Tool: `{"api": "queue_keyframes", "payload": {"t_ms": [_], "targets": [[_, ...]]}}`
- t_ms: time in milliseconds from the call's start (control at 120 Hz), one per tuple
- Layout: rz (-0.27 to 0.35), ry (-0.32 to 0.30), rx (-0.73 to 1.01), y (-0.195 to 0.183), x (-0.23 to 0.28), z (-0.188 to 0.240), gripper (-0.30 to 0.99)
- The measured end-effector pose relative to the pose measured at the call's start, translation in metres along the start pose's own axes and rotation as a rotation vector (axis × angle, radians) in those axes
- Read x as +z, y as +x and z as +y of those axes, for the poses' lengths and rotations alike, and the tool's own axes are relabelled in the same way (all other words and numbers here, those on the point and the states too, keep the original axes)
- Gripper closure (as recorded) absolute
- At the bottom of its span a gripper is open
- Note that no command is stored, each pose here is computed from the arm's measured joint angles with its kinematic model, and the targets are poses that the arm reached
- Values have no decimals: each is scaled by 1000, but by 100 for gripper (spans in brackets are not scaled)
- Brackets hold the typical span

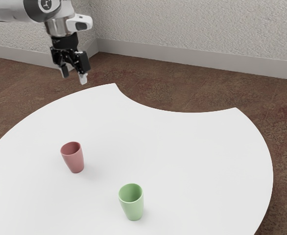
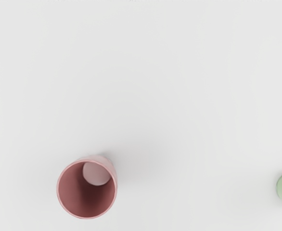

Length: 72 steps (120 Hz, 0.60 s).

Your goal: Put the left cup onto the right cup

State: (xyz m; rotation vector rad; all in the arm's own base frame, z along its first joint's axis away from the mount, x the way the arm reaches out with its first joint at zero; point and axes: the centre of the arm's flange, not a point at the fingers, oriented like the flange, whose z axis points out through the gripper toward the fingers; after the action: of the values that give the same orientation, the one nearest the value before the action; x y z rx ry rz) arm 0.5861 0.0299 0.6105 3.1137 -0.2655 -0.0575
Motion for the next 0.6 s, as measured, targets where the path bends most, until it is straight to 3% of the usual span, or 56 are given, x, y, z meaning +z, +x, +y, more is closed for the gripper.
{"api": "queue_keyframes", "payload": {"t_ms": [600], "targets": [[-22,2,-34,26,52,-23,2]]}}
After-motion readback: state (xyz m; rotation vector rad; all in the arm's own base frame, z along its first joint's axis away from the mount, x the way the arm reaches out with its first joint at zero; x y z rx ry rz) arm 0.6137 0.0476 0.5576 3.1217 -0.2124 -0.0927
